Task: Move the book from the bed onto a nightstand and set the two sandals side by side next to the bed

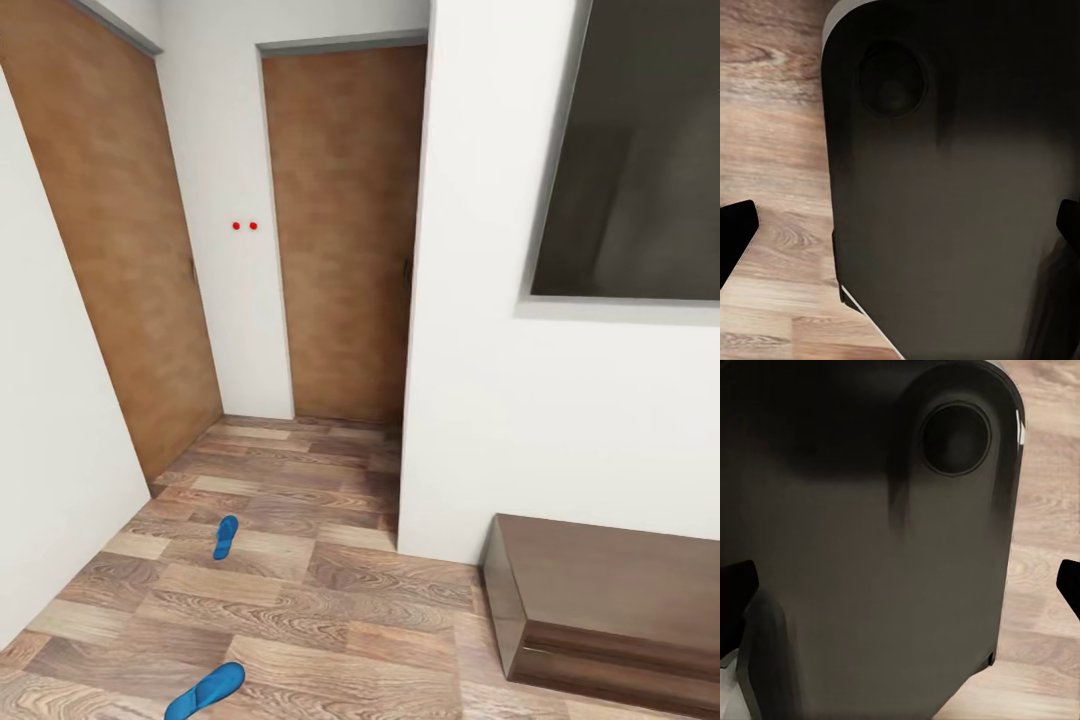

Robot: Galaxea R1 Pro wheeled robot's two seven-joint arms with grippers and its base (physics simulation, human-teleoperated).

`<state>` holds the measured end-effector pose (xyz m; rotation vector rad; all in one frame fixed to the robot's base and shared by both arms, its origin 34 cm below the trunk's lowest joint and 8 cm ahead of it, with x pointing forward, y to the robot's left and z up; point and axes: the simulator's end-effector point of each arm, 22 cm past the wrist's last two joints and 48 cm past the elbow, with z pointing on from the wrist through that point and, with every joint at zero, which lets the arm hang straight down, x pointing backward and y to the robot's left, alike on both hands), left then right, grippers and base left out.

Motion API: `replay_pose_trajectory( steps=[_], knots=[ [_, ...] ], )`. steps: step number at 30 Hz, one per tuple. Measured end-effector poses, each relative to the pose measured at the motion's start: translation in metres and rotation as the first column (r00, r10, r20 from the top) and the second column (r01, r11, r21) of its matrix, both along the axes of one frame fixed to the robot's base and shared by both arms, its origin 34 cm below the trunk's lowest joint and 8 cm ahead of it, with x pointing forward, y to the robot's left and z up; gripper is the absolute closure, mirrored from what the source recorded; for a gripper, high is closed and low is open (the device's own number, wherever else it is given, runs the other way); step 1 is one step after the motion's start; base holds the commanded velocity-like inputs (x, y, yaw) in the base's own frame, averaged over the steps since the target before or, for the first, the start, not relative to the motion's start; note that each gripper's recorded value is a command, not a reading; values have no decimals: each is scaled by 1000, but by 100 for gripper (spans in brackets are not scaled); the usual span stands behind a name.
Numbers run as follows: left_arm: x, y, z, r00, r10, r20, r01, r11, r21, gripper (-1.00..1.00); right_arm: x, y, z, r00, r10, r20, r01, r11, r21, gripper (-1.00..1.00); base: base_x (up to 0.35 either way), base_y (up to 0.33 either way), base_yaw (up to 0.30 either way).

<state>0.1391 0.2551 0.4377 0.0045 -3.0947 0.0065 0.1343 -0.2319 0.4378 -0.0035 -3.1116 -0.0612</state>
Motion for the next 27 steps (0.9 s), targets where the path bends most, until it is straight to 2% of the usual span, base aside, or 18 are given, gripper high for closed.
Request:
replay_pose_trajectory(
  steps=[10, 13, 27],
  knots=[
    [0, 0, 0, 1000, -1, 0, 1, 1000, 0, -100, 0, 1, 0, 1000, 9, 1, -9, 1000, 3, -100, 0, 152, 0],
    [6, -8, 0, 1000, -3, 13, 3, 1000, -16, -100, -4, 10, 0, 1000, 5, -8, -4, 1000, 16, -100, 0, 0, 0],
    [4, -3, 0, 1000, -20, 10, 20, 1000, -10, -100, -4, 11, 0, 1000, -8, -7, 8, 1000, 14, -100, 0, 0, 0]
  ],
)
